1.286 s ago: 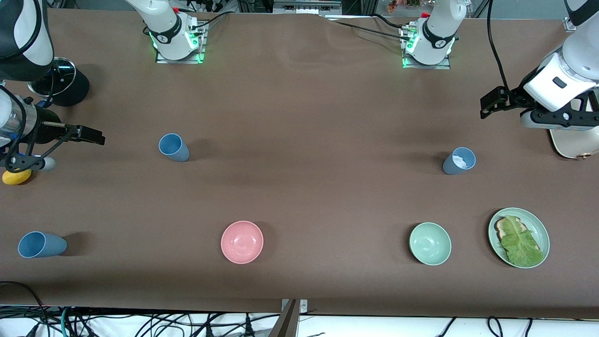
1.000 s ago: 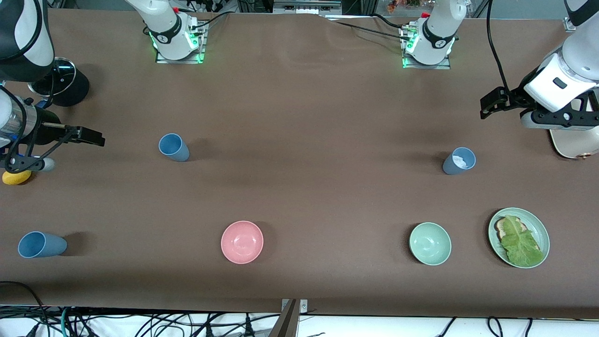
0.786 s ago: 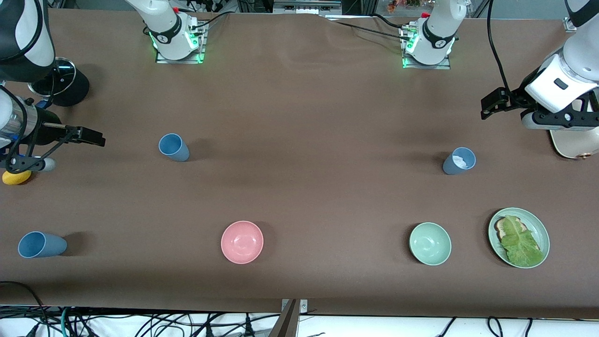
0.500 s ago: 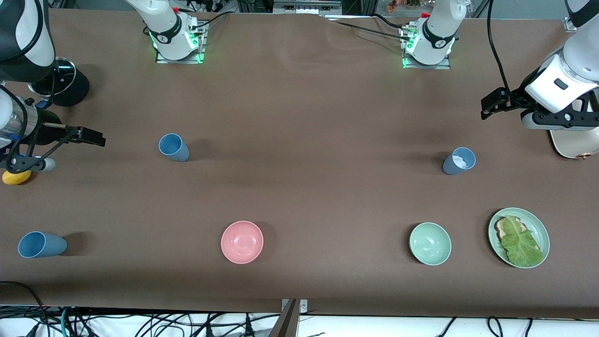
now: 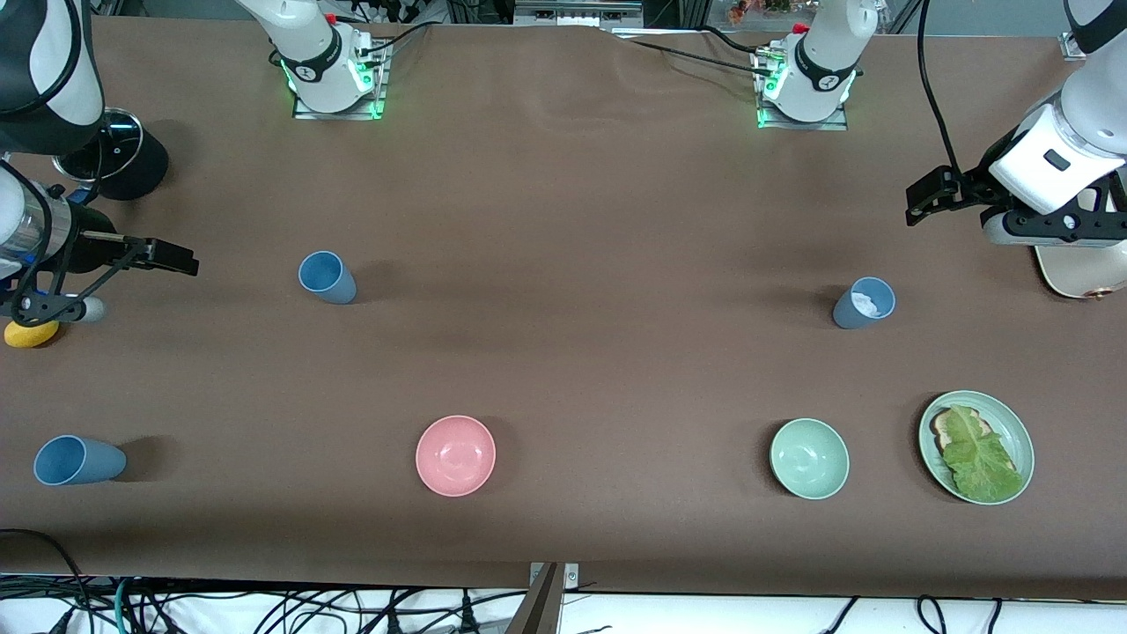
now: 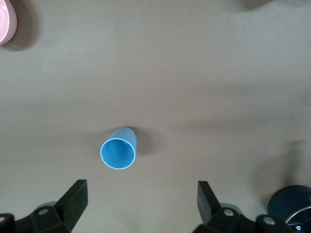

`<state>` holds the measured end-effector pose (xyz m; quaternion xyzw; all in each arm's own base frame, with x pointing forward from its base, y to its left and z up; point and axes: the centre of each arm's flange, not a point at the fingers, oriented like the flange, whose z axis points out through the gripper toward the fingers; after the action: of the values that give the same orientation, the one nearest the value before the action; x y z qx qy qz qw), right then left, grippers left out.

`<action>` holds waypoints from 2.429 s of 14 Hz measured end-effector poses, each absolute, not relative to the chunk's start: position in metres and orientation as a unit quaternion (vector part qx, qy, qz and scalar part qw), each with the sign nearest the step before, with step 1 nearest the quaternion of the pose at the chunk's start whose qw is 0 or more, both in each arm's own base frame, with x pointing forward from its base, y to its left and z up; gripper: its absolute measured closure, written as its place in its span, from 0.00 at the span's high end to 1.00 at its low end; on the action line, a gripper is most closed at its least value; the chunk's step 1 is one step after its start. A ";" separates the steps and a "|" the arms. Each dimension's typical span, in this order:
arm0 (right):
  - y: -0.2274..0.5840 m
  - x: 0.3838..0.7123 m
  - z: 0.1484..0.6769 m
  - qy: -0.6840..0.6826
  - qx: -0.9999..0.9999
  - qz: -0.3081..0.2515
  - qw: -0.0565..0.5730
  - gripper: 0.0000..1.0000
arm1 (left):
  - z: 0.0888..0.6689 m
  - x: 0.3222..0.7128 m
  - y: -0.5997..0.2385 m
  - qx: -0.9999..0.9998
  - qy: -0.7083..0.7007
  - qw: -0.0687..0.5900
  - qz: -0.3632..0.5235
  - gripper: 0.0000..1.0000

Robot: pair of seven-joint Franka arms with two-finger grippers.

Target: Stack blue cups with both arms

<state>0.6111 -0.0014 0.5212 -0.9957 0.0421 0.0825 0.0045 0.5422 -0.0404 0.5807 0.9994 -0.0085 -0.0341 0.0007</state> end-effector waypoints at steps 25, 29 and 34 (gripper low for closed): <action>-0.001 0.612 0.517 0.042 -0.995 0.086 0.004 1.00 | 0.580 0.542 -0.029 0.999 0.002 0.001 -0.038 1.00; -0.001 0.612 0.507 0.042 -0.994 0.097 0.004 1.00 | 0.580 0.542 -0.029 0.999 0.002 0.001 -0.039 1.00; 0.018 0.604 0.423 0.026 -0.994 0.108 0.005 1.00 | 0.553 0.545 -0.013 0.997 0.003 -0.001 -0.073 1.00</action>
<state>0.6040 0.0176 0.4234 -0.9938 0.0260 0.1078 0.0052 0.5448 -0.0133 0.5528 0.9973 0.0026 -0.0733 -0.0010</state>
